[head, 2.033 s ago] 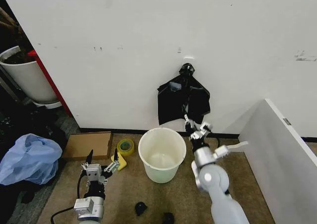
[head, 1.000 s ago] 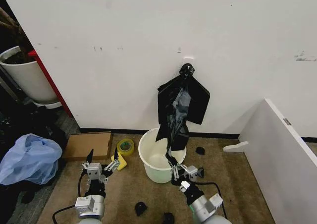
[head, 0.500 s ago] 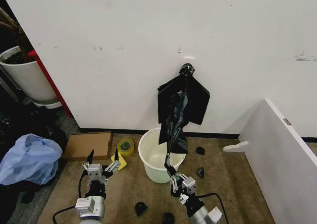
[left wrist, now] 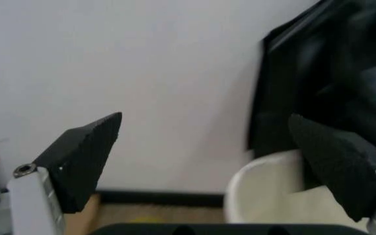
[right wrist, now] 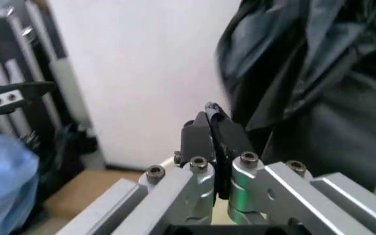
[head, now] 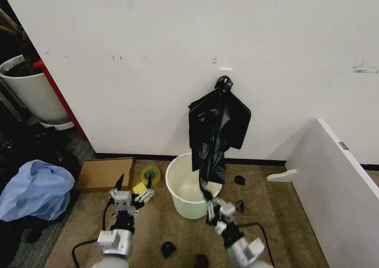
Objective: Place the garbage bag over the trash bin.
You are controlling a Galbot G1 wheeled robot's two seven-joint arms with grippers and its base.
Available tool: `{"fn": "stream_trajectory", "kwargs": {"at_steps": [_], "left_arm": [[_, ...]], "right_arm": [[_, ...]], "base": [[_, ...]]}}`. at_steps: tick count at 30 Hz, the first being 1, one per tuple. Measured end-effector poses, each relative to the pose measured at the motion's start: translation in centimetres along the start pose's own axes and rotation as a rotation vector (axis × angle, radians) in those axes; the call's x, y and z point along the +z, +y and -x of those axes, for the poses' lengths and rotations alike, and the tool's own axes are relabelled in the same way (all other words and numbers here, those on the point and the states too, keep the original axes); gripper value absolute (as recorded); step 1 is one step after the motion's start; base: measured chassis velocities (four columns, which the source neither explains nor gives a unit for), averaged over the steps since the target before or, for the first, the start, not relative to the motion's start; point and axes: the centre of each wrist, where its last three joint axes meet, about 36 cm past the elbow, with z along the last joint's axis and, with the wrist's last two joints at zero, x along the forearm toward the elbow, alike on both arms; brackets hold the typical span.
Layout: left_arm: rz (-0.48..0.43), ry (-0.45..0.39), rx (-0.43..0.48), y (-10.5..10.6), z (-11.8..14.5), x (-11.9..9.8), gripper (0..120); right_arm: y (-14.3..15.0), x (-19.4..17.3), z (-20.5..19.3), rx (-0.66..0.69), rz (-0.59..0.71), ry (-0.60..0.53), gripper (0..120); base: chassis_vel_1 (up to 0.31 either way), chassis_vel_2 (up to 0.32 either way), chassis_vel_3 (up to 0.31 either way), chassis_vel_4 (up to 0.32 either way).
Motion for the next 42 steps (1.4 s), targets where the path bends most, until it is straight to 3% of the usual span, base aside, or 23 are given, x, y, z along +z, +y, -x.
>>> {"fn": "stream_trajectory", "kwargs": {"at_steps": [5, 7, 9, 10, 13, 18, 30, 38, 42], "left_arm": [[-0.059, -0.008, 0.215, 0.6, 4.0, -4.0, 100], [-0.063, -0.006, 0.231, 0.5, 4.3, -4.2, 100], [-0.1, 0.018, 0.318, -0.4, 6.3, -5.3, 100], [-0.105, 0.022, 0.384, -1.6, 9.8, -6.5, 100], [-0.09, 0.041, 0.42, -2.8, 13.4, -8.0, 100], [-0.014, 0.114, 0.433, -4.7, 16.3, -9.2, 99], [0.155, 0.291, 0.444, -8.4, 18.1, -9.1, 98], [0.196, 0.336, 0.413, -8.9, 19.1, -8.6, 80], [0.216, 0.367, 0.393, -9.0, 19.3, -8.2, 58]], "right_arm": [[-0.1, -0.1, 1.4, 0.033, 0.008, -0.015, 0], [0.0, 0.0, 1.4, 0.034, 0.008, -0.015, 0], [0.1, 0.3, 1.4, 0.042, 0.006, -0.011, 0], [0.2, 0.6, 1.4, 0.049, 0.0, -0.011, 0], [0.3, 0.8, 1.4, 0.051, -0.006, -0.014, 0], [0.5, 0.8, 1.5, 0.058, -0.008, -0.021, 0], [0.5, 1.2, 1.4, 0.069, -0.004, -0.024, 0], [0.5, 1.3, 1.4, 0.07, -0.002, -0.024, 0], [0.6, 1.3, 1.3, 0.07, 0.0, -0.023, 0]], "base": [[0.0, 0.0, 0.0, 0.0], [0.0, 0.0, 0.0, 0.0], [0.0, 0.0, 0.0, 0.0], [0.0, 0.0, 0.0, 0.0], [0.0, 0.0, 0.0, 0.0], [0.0, 0.0, 0.0, 0.0], [0.0, 0.0, 0.0, 0.0], [0.0, 0.0, 0.0, 0.0], [0.0, 0.0, 0.0, 0.0]]}}
